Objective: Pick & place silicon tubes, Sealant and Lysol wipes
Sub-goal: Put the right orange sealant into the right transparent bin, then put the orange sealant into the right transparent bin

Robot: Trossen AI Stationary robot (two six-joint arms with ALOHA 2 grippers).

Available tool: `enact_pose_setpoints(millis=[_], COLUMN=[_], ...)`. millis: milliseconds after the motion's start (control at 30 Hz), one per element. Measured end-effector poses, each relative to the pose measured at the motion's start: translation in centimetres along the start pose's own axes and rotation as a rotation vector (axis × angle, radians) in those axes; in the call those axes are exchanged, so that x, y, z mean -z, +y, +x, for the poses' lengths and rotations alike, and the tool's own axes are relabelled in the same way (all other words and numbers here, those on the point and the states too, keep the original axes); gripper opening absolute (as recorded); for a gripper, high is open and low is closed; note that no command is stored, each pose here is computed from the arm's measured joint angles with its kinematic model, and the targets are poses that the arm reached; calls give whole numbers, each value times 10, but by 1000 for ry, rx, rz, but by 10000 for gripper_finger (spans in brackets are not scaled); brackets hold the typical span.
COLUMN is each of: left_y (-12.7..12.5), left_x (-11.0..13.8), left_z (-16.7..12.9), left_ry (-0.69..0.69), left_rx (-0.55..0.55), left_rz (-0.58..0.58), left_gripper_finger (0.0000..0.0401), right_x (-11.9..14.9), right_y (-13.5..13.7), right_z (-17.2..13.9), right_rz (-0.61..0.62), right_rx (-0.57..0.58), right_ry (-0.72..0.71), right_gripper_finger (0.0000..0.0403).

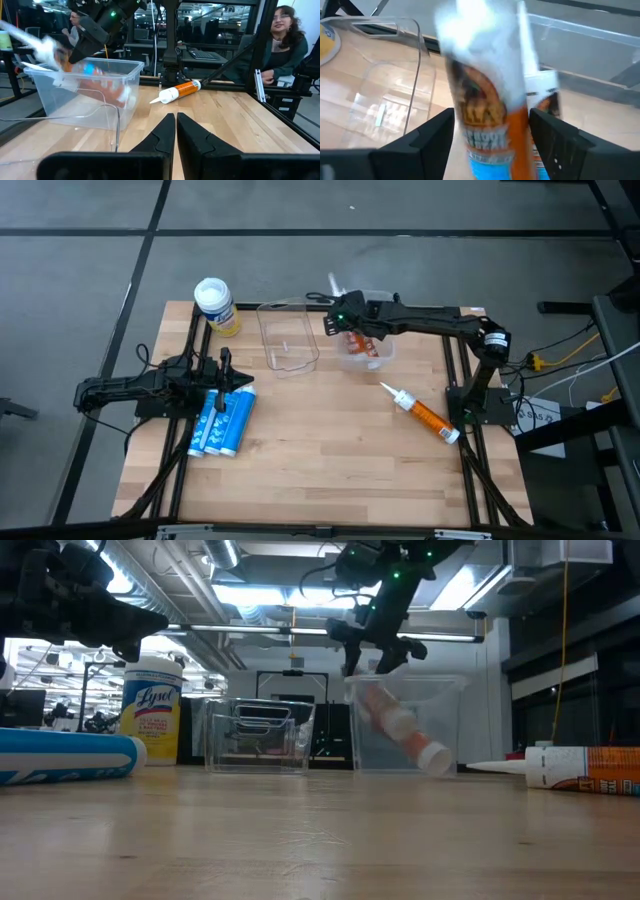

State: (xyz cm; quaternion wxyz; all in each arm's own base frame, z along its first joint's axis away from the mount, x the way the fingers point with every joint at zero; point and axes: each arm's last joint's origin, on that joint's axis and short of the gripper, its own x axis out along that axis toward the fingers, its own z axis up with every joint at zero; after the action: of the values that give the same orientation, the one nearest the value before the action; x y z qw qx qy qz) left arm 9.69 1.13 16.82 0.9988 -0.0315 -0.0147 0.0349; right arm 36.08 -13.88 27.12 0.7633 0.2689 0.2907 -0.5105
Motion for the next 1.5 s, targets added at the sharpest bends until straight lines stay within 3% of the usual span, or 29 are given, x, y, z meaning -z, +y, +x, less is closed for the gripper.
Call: enact_pose_setpoints(millis=[367,567,733,1000,1233,1500], left_y=[0,0,0,0,0,0], left_x=[0,0,0,0,0,0], left_z=[0,0,0,0,0,0], left_ry=[0,0,0,0,0,0], left_rx=[0,0,0,0,0,0], left_rz=[0,0,0,0,0,0], left_gripper_finger=[15,11,14,12,15,11], right_x=[-1,-11,-13,11,39,63], right_y=[0,-4,-11,-27,-45,-66], right_z=[-2,-26,-66,-133,-175,-202], right_rz=[6,10,-125,-311,-447,-560], right_rx=[-18,-65,-107,-143,-209,-153], right_ry=[1,-39,-61,9,192,343], right_gripper_finger=[258,259,259,259,259,259])
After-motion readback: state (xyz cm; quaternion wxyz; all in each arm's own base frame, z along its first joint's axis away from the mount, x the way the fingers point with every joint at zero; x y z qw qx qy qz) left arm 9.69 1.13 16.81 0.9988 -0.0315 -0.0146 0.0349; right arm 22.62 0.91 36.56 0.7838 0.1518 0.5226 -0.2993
